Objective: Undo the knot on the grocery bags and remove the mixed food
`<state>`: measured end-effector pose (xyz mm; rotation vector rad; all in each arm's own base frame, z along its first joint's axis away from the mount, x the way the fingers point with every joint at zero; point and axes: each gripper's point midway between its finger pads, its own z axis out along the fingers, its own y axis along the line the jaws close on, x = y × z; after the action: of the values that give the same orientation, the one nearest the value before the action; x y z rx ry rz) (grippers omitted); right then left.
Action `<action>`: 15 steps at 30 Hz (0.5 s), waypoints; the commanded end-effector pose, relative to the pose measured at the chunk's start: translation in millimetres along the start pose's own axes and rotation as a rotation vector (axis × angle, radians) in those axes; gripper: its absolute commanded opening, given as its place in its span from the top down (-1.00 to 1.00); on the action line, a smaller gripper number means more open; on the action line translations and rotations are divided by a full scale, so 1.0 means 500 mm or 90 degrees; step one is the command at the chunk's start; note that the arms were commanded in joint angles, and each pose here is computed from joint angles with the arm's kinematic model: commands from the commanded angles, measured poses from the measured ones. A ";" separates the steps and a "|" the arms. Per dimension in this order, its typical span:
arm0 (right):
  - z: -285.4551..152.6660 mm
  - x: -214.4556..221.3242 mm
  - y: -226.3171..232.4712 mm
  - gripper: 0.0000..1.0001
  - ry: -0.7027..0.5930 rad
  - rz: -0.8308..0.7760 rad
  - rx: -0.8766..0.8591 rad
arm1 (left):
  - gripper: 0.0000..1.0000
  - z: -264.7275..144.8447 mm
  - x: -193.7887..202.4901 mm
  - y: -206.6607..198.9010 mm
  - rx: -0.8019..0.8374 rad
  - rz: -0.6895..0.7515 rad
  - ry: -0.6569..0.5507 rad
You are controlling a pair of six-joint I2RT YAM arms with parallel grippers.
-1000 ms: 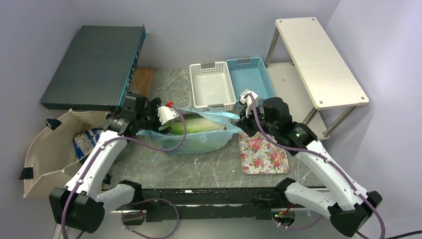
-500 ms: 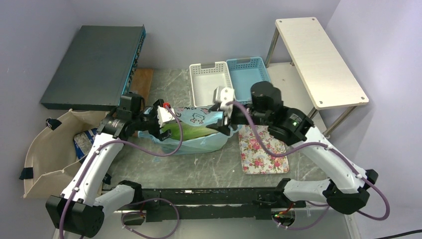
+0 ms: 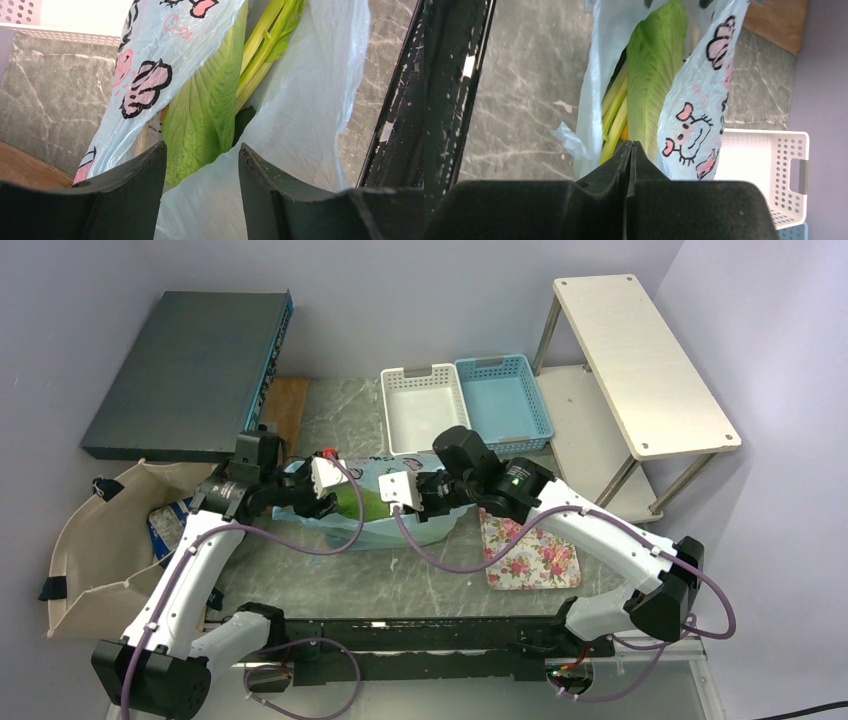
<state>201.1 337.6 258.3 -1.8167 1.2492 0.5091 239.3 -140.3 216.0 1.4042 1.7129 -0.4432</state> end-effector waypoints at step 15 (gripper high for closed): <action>-0.041 0.268 -0.082 -0.86 0.243 0.024 -0.013 | -0.99 -0.005 0.113 0.042 -0.076 0.043 0.135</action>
<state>279.0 273.0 181.9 -1.9795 1.5029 0.2447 242.5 -116.5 185.3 1.4526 1.7898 -0.2989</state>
